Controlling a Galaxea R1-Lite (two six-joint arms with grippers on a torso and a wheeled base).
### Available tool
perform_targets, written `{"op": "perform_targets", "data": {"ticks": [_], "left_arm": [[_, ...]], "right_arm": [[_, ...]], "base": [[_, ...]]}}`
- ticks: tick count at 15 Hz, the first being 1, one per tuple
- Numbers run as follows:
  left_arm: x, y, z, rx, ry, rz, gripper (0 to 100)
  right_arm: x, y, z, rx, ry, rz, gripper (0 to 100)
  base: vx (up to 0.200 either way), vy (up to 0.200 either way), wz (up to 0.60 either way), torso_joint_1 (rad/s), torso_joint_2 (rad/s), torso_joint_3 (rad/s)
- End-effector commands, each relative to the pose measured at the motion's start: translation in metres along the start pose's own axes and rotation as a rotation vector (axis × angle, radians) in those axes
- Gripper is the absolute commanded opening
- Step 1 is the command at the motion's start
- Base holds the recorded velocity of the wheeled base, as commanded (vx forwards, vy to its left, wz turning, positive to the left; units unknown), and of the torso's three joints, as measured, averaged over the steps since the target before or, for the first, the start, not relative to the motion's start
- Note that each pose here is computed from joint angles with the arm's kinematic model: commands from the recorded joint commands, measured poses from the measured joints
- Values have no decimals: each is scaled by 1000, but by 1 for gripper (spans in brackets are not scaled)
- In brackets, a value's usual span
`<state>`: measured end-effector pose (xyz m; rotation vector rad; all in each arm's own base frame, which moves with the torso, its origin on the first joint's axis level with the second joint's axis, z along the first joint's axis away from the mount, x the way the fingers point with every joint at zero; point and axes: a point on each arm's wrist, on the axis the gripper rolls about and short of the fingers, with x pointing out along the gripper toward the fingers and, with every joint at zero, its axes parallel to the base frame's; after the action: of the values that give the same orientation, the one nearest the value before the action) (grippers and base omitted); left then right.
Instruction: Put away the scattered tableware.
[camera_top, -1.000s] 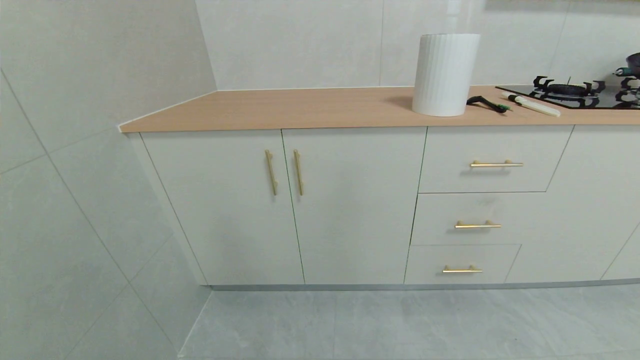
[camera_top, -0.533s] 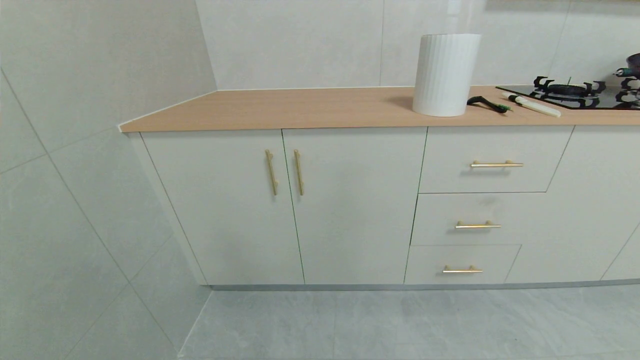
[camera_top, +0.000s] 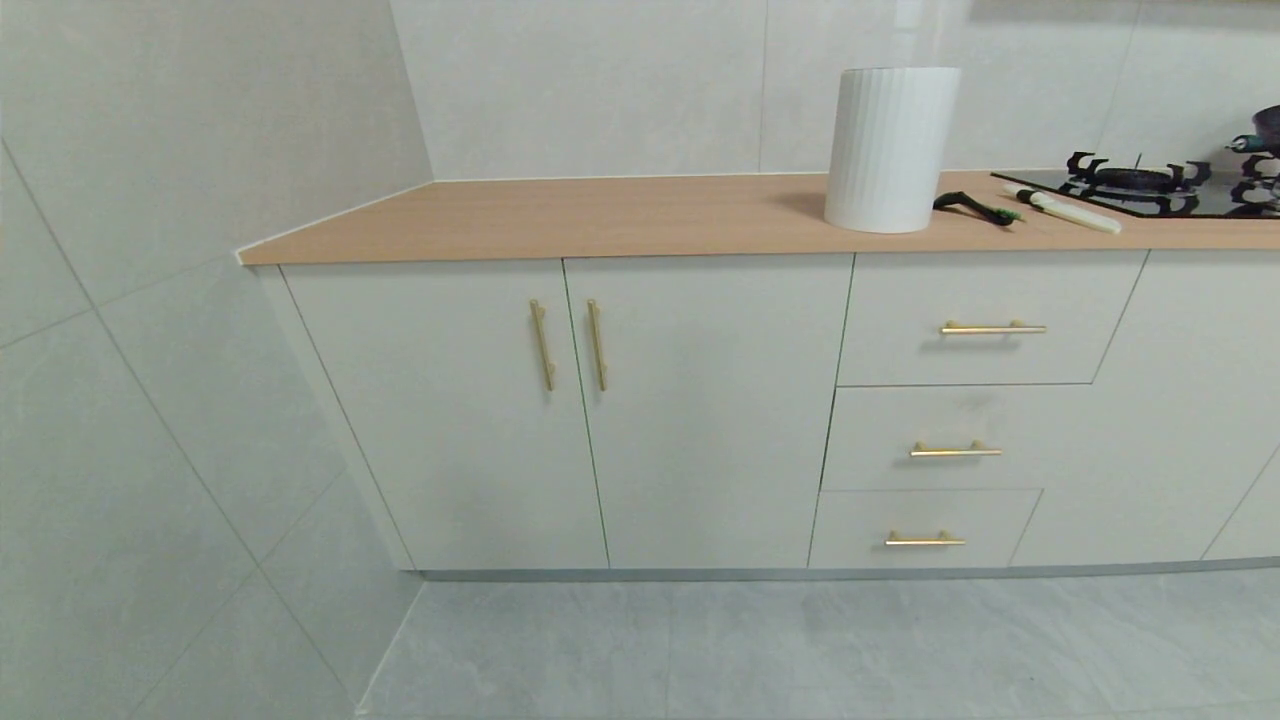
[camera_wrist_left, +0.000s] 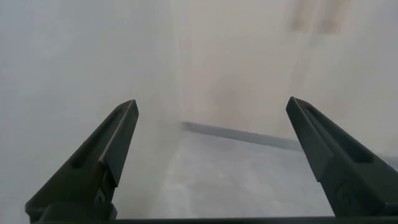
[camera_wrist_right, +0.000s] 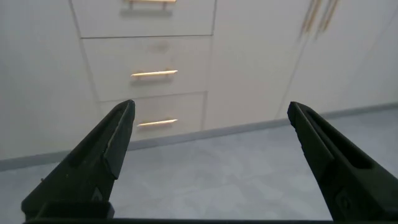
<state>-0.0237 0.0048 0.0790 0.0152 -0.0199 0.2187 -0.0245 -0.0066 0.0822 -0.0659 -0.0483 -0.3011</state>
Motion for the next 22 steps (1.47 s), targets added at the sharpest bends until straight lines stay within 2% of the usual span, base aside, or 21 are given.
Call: {"op": "perform_targets", "data": {"ticks": [1, 2, 4, 7, 10, 17, 22], "left_arm": [[0, -3, 0, -9, -4, -123, 100], [0, -5, -3, -12, 20, -202, 100], [0, -5, -4, 2, 24, -211, 100], [0, -5, -4, -4, 25, -211, 100], [0, -5, -4, -7, 25, -211, 100], [0, -5, -4, -1, 25, -211, 100], [0, -5, -4, -1, 25, -213, 100]], "right_arm": [[1, 1, -2, 65, 10, 23, 100], [1, 2, -2, 89, 10, 79, 100], [0, 5, -6, 121, 51, 205, 100], [-1, 8, -6, 27, 44, 334, 100], [-1, 8, -6, 73, 52, 318, 100], [-1, 8, -6, 73, 52, 313, 100], [-1, 7, -6, 71, 50, 313, 100]], "base": [[0, 0, 0, 0, 0, 0], [0, 0, 0, 0, 0, 0], [0, 0, 0, 0, 0, 0], [0, 0, 0, 0, 0, 0], [0, 0, 0, 0, 0, 0], [0, 0, 0, 0, 0, 0], [0, -200, 0, 2, 5, 4]]}}
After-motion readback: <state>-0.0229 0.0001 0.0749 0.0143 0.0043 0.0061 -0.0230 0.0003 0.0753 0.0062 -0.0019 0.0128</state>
